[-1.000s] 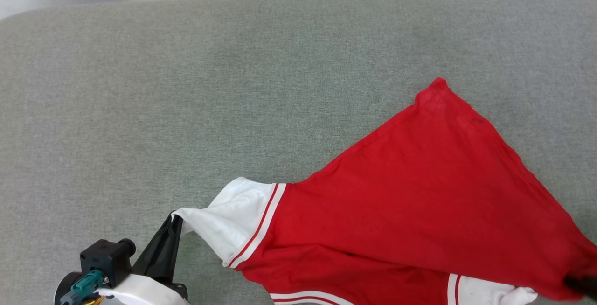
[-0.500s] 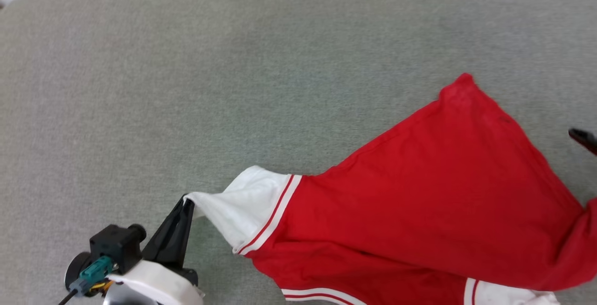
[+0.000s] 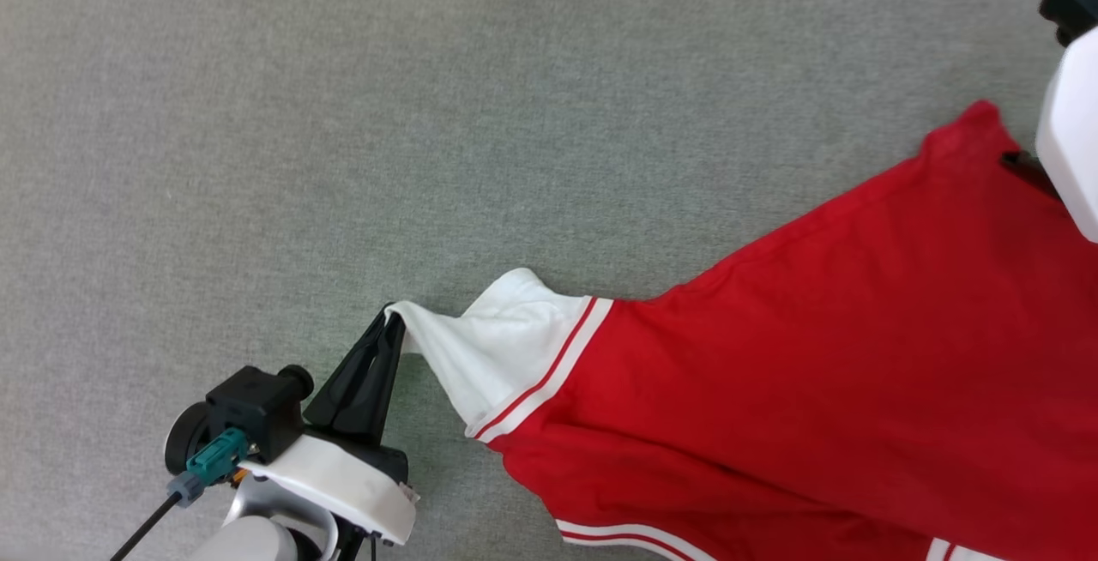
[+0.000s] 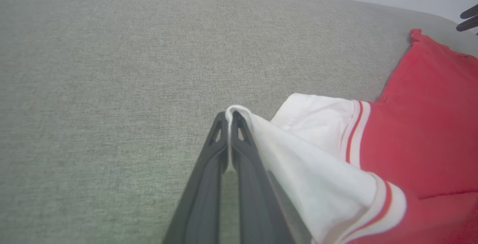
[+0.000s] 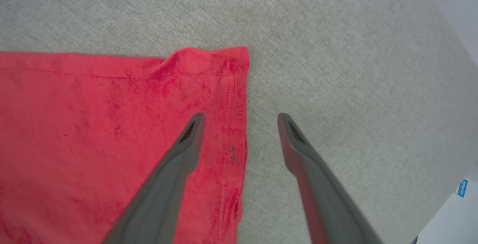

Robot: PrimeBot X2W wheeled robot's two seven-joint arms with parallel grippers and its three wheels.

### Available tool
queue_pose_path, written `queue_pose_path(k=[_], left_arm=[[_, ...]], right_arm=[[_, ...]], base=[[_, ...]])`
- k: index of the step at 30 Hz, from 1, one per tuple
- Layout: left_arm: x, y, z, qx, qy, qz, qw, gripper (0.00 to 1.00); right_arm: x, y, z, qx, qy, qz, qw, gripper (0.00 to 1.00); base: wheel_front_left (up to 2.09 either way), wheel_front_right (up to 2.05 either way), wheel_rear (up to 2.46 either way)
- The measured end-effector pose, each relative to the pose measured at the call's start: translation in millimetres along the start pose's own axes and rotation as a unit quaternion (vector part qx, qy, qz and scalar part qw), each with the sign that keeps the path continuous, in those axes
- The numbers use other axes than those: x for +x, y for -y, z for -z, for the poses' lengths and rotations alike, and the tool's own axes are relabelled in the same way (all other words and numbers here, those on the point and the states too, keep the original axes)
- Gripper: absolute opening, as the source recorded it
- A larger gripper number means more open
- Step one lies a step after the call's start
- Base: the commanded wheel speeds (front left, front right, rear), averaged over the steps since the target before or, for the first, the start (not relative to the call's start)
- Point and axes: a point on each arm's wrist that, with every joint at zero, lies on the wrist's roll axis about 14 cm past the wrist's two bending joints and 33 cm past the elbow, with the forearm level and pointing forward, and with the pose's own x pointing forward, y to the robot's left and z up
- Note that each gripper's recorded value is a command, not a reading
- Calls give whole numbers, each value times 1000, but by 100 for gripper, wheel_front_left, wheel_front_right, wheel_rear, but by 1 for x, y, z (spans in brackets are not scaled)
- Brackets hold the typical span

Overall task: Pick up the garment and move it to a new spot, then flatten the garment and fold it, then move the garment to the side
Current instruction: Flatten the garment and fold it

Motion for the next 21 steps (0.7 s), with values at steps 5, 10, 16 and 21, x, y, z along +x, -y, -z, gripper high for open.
queue_pose_path(k=[5,10,16,21], left_arm=[[7,-5,7,-1,-9,-6,1000,0],[13,-8,14,-1,-16,-9,1000,0],[14,-7,10,1,-10,-5,1000,0],[11,-6,-6,22,13,5,1000,0]], right_arm=[[41,-14,13,-14,-52,-22,998,100],[60,-22,23,-16,-65,-42,997,100],[51,-20,15,-6,-16,-40,999,0],[22,-20,-11,2,68,-37,997,0]], base=[[0,0,0],[0,0,0],[0,0,0],[0,0,0]])
